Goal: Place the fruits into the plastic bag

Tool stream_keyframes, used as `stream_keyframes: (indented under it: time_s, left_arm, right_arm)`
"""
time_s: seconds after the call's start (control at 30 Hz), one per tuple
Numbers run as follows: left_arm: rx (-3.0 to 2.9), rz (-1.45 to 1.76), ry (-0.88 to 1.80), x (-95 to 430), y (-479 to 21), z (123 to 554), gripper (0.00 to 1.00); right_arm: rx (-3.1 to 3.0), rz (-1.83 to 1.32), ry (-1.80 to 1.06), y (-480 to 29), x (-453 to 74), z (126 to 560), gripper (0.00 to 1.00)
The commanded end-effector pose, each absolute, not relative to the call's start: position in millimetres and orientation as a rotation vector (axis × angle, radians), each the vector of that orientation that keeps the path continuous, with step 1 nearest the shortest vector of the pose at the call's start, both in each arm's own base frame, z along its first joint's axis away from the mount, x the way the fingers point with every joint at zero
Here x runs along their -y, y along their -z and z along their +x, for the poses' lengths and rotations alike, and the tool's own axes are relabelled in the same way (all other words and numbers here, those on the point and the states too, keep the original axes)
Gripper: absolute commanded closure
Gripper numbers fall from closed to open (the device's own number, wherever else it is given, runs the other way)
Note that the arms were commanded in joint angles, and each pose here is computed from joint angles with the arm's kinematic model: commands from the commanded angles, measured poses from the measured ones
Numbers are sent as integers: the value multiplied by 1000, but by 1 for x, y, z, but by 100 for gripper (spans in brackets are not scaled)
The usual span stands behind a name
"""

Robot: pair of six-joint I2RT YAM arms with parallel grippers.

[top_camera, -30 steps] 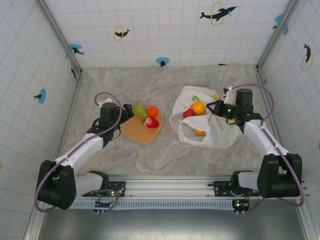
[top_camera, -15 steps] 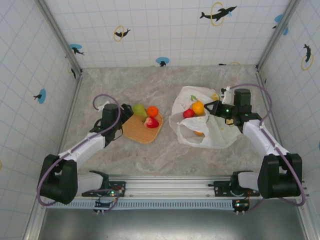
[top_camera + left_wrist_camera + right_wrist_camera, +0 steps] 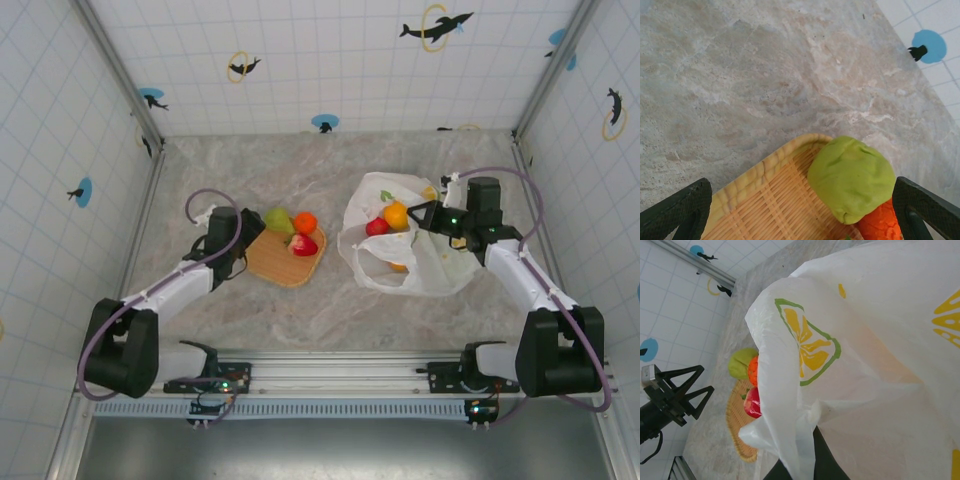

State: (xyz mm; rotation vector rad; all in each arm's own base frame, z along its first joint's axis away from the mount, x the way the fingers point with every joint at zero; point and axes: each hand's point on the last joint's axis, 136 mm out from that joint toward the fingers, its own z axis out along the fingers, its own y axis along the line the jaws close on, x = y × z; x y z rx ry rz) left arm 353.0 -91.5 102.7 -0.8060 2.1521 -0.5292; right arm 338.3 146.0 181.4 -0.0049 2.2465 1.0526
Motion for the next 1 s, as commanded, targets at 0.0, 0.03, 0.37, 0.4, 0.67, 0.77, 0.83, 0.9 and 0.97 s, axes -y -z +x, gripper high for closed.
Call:
stream_keyframes:
  time_s: [0.0,0.03,0.37,0.4,0.67,0.77,0.83,0.9,0.97]
  left_arm:
    - [-2155,-823,505,91,-109,363,5]
    - [-2162,-824,503,91,-108,365,6]
    - [-2216,-808,600,117,-99,390,8]
    - [-2224,-806,612,121,-98,392,9]
    - [-2260,-759,635,143,-91,403,9]
    - [-2272,-760,638,147,-85,403,8]
    - [-2282,-760,644,150,-81,404,8]
    - [-2287,-758,651,153,-78,405,8]
    - [-2293,-740,667,159,-77,407,8]
  right_arm:
    - [-2220,-42,-1067,-185,-151,339,100]
    - [-2219,-43,-1067,-185,-152,339,100]
    - [-2217,-54,-1074,-185,-154,338,100]
    - [-2219,-53,-1072,-185,-153,338,100]
    - [-2221,-54,-1075,-184,-154,339,100]
    - [-2220,-52,-1074,-185,-153,339,100]
    - [-2219,-52,-1074,-185,-153,340,100]
    - [-2222,-50,-1072,-184,-153,340,100]
    - [-2227,-48,-1073,-182,-153,341,100]
